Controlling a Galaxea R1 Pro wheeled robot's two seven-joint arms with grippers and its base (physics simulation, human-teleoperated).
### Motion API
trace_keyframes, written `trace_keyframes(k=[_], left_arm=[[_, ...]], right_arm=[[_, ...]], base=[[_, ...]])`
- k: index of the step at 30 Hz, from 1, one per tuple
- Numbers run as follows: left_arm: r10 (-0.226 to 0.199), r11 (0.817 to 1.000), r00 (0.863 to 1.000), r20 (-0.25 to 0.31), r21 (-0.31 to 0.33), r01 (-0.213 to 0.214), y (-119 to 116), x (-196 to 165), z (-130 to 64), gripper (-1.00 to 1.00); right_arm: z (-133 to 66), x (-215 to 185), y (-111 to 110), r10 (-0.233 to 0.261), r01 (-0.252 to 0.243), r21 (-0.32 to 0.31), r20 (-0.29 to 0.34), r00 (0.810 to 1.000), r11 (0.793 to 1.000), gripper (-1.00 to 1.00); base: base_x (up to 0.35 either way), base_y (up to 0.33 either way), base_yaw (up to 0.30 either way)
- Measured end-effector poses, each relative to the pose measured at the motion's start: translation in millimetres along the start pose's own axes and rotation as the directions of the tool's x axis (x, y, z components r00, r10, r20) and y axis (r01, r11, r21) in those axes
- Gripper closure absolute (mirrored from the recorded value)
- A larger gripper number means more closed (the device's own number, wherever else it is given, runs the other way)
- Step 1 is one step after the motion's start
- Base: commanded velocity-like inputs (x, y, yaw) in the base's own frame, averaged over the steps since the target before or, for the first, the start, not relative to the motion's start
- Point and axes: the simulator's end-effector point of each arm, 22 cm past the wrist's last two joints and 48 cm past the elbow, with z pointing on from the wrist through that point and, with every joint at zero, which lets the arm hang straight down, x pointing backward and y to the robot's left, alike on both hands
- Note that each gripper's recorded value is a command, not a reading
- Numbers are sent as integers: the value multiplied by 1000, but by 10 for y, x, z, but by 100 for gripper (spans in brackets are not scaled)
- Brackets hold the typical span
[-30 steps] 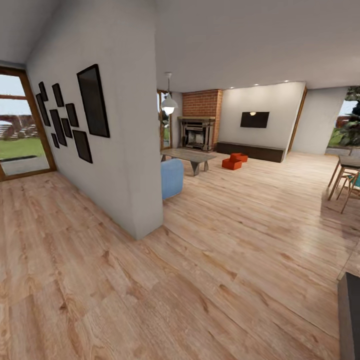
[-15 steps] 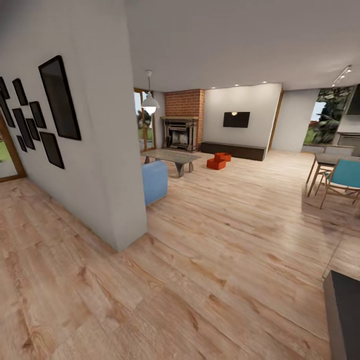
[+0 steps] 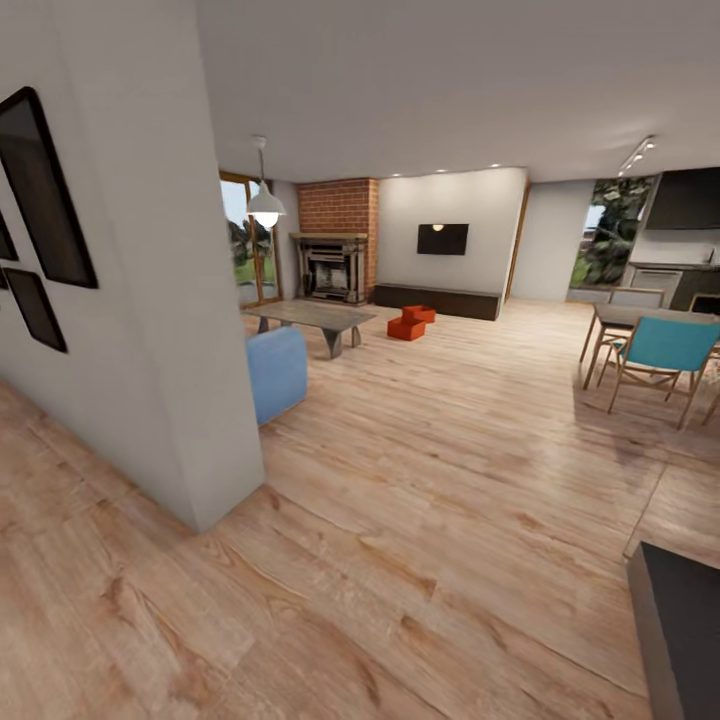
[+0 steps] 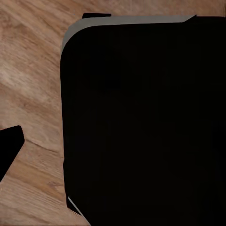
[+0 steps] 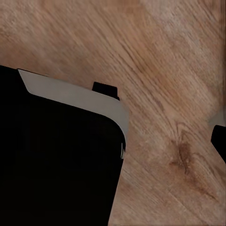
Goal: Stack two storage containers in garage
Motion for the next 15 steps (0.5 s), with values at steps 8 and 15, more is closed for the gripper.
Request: trace_keyframes(k=[8, 15], left_arm=[[1, 1000, 1000, 0, 0, -1, 0, -1, 0, -100], [1, 1000, 1000, 0, 0, -1, 0, 0, 0, -100]], right_arm=[[0, -3, 9, -5, 5, -2, 1, 1000, 1000, -100], [0, -4, 9, -11, 11, -3, 1, 1000, 1000, -100]], base=[[322, 0, -249], [322, 0, -244]])
